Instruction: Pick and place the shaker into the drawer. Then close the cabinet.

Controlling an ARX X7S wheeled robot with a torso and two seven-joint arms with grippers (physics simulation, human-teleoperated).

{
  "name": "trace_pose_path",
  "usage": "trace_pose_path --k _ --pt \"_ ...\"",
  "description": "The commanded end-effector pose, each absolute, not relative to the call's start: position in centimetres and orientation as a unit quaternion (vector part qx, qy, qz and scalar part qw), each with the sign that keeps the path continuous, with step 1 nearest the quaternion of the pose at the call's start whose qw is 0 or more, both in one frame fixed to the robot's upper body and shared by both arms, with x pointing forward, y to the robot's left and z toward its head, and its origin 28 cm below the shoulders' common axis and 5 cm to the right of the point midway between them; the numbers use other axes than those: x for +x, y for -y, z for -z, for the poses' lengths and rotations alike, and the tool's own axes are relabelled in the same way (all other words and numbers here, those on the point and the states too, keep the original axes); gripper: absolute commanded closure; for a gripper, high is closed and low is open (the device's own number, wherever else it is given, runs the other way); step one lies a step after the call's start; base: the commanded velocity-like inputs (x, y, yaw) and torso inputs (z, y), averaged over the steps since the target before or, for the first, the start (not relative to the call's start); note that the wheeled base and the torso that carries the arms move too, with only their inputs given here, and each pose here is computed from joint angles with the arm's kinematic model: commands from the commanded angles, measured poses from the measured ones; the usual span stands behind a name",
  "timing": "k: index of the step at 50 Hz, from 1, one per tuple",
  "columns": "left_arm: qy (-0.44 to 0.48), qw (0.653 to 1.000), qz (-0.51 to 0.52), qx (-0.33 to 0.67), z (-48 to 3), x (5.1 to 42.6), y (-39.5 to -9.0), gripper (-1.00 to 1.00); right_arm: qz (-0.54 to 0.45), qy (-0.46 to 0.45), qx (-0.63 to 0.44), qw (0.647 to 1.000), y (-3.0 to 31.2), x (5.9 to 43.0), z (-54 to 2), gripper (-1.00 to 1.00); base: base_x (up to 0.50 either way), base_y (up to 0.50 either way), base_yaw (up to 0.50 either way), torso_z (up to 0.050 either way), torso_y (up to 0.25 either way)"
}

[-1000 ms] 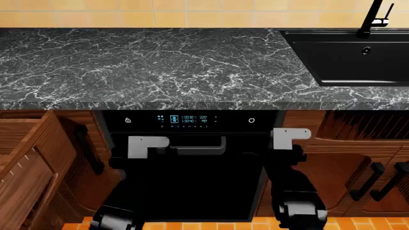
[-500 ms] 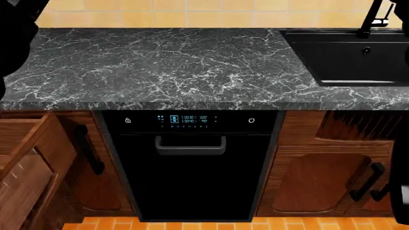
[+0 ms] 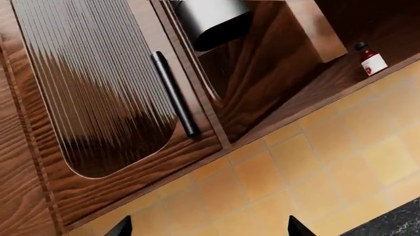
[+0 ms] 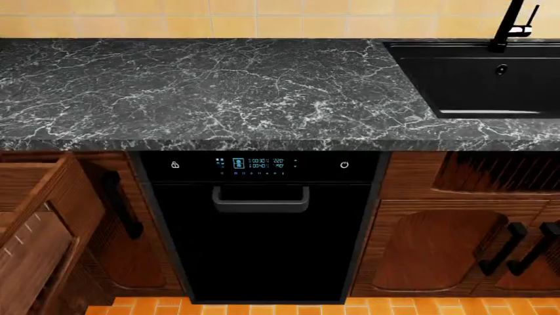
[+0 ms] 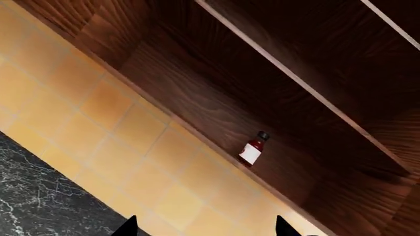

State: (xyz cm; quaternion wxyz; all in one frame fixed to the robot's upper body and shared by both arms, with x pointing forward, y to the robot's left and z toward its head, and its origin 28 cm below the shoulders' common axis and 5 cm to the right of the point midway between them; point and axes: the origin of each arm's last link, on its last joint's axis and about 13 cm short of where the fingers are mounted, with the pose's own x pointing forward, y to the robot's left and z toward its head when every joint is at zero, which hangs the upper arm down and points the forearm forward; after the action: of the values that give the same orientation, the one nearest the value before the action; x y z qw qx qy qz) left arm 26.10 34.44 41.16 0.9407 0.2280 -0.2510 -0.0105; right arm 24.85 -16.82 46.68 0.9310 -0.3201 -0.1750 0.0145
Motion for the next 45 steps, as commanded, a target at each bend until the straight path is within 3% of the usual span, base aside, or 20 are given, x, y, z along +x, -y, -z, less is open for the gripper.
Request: trace_pose_path --k 1,8,45 --pt "0.239 0.941 -0.021 0.239 -41.2 24.9 -36.3 -1.0 0.0 0.186 -0.333 0.924 16.8 23.8 -47.7 -1.0 0.0 0.0 0.0 0.0 0.0" --pt "0.24 0.939 -0.043 0.244 -41.9 23.8 -37.4 -1.0 0.001 0.196 -0.341 0.919 16.6 23.5 -48.4 -1.0 0.04 0.0 0.0 0.0 0.0" --pt "0.261 0.937 -0.07 0.219 -42.8 23.5 -37.7 -1.0 0.019 0.19 -0.376 0.907 16.1 24.1 -47.9 -1.0 0.5 0.09 0.0 0.0 0.0"
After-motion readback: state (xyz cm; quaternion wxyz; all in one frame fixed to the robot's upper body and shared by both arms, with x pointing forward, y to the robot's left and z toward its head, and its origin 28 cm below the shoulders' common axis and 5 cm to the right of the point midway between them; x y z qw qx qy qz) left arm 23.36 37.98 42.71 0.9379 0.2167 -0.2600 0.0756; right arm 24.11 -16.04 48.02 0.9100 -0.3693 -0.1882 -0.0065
